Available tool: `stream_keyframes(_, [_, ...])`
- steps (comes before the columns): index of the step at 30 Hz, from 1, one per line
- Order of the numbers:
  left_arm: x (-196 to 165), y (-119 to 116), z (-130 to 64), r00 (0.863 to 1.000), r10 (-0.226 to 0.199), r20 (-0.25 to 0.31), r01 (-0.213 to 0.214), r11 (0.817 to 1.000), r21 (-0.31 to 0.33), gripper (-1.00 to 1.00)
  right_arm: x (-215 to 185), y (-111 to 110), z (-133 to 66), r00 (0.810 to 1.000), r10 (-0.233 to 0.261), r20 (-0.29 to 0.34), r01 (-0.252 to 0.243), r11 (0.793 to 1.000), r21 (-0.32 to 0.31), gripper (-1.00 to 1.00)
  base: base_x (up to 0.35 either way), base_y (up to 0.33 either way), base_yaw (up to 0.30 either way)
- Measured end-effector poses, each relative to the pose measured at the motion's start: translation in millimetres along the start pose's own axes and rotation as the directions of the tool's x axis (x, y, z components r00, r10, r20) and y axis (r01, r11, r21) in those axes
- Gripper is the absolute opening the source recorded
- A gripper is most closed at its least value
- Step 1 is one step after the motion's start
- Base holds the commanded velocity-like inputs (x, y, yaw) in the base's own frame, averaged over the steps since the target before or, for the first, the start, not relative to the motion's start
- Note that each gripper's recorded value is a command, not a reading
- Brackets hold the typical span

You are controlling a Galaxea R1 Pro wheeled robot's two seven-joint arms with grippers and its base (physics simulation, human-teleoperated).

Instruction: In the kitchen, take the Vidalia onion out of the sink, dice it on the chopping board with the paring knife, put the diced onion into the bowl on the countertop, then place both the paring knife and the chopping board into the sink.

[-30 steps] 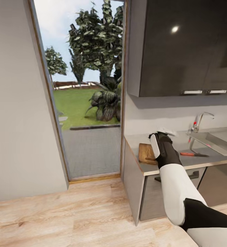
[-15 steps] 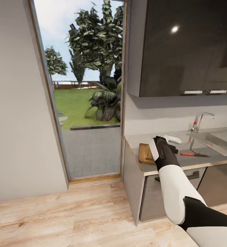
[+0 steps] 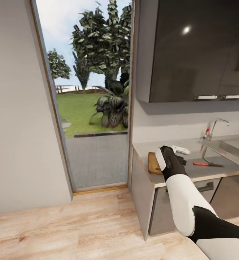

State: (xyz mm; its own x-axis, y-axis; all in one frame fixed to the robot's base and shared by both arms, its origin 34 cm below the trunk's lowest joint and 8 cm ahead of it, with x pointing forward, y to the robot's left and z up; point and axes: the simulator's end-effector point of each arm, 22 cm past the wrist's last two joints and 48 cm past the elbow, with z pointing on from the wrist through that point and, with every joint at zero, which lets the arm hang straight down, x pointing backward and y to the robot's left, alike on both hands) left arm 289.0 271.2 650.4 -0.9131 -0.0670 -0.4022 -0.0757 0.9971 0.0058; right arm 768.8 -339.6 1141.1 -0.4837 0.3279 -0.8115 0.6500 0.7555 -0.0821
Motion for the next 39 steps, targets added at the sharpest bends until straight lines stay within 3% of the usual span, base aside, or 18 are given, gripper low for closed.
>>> stream_keyframes(10, [0, 0, 0.2, 1.0, 0.001, -0.001, -0.001, 1.0, 0.0, 1.0, 13, 3, 4.1, 1.0, -0.013, -0.029, 0.013, 1.0, -0.003, 1.0, 0.15, 0.096, 0.0])
stream_keyframes(20, [5, 0, 0.2, 1.0, 0.003, -0.013, -0.003, 1.0, 0.0, 1.0, 41, -9, 21.3, 0.988, 0.077, -0.134, -0.077, 0.997, 0.007, 1.0, 0.09, -0.04, 0.0])
stream_keyframes(39, [14, 0, 0.7, 0.999, 0.004, -0.035, -0.004, 1.0, -0.001, 1.0, 53, -7, 31.9, 0.985, 0.071, -0.154, -0.07, 0.997, 0.017, 1.0, 0.061, -0.105, 0.0])
